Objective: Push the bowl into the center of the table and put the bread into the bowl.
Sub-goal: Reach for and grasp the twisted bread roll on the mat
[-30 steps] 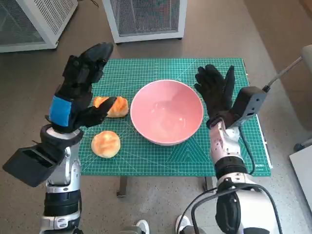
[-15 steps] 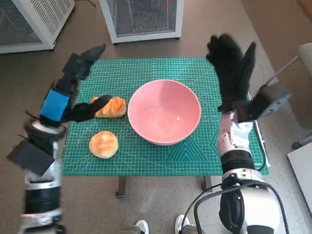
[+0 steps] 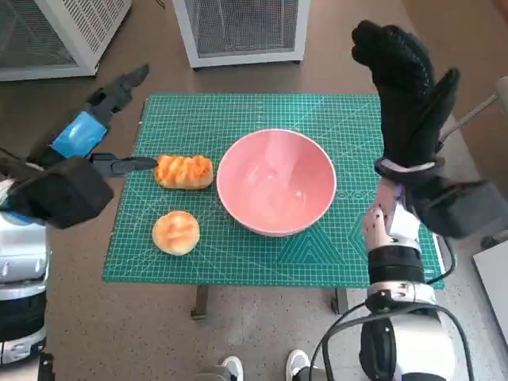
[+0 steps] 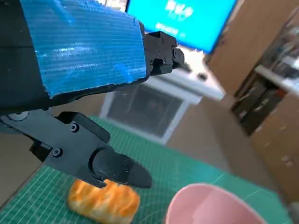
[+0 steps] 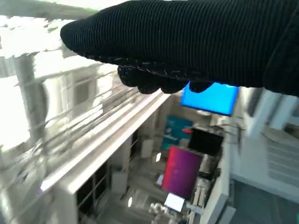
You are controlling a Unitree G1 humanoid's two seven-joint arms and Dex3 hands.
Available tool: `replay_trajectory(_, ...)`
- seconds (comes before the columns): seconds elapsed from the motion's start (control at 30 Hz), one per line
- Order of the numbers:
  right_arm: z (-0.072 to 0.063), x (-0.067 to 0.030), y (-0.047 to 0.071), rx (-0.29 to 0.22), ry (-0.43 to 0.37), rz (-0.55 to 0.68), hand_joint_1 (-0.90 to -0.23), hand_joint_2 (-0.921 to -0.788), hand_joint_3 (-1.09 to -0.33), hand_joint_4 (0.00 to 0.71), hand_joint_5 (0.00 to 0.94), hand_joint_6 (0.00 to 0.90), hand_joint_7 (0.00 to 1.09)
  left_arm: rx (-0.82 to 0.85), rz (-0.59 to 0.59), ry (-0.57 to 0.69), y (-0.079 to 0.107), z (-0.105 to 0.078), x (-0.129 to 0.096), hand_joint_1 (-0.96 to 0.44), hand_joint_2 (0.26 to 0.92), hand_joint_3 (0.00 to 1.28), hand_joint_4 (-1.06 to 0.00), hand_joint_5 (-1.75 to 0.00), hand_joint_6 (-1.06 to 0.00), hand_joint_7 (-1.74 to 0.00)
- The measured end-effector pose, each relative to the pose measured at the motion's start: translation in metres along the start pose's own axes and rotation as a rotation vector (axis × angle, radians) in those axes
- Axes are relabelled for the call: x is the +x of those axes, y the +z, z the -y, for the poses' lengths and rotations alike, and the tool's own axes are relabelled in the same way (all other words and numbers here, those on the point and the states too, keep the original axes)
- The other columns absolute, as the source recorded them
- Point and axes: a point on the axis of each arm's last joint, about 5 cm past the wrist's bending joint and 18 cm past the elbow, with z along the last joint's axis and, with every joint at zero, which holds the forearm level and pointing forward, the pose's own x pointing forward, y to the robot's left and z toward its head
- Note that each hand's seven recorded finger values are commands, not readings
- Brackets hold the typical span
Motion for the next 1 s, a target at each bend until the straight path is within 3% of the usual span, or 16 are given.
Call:
replay_trajectory(0.57,-0.002,-0.0043,0.007,0.004,0.045,0.013,-0.519,-0.921,-0.617,0.242,0.016,0.06,0.5,0.133,-0.25,-0.234,0.009,0.026,0.044,-0.03,0.735,0.02,-0.05,0.0,-0.14,-0.05)
replay_trajectory(1.0,-0.003,-0.0093,0.007,0.012,0.045,-0.01,-0.517,-0.921,-0.618,0.243,0.011,0.061,0.51,0.202,-0.345,-0.367,-0.003,0.055,0.07,-0.07,0.729,0.01,-0.06,-0.01,-0.17,-0.04)
